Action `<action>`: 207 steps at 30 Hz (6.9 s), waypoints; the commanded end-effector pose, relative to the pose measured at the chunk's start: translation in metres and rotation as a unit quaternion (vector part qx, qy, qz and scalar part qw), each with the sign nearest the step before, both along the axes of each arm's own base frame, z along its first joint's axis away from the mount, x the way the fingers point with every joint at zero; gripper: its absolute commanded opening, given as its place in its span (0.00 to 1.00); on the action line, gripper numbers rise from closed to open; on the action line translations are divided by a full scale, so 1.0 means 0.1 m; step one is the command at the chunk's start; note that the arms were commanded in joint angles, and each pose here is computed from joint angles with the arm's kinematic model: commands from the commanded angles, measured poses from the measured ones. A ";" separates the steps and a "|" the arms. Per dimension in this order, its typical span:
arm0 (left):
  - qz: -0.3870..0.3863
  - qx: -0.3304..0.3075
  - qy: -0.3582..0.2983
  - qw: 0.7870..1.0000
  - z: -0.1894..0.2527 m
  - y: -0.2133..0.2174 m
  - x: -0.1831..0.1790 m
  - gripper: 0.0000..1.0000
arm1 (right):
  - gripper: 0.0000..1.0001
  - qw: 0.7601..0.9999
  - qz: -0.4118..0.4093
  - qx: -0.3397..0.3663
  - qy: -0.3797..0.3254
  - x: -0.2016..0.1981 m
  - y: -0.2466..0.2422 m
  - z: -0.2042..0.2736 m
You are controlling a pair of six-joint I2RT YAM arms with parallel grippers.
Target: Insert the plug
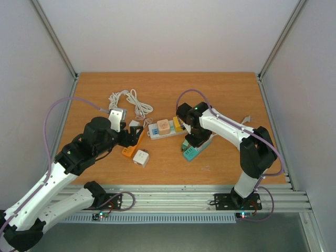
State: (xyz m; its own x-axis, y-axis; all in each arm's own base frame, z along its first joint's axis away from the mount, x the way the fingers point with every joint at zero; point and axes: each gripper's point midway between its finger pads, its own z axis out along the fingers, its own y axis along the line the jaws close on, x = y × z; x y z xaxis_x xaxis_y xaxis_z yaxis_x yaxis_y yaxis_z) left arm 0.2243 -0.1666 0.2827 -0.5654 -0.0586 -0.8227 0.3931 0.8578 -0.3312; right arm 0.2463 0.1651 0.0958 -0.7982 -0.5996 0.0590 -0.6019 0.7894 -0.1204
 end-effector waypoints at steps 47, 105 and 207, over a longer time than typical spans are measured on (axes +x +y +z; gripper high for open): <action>0.047 -0.009 -0.042 0.998 0.12 0.17 0.07 0.86 | 0.55 0.927 -0.307 0.066 -0.204 0.32 0.67 -0.18; -0.023 -0.094 -0.043 0.994 0.33 -0.10 -0.08 0.97 | 0.19 0.851 -0.211 0.452 -0.163 0.35 1.32 1.02; -0.259 0.028 -0.359 0.896 0.42 -0.98 0.13 0.20 | 0.27 0.871 -0.148 0.467 -0.031 -0.08 1.47 2.11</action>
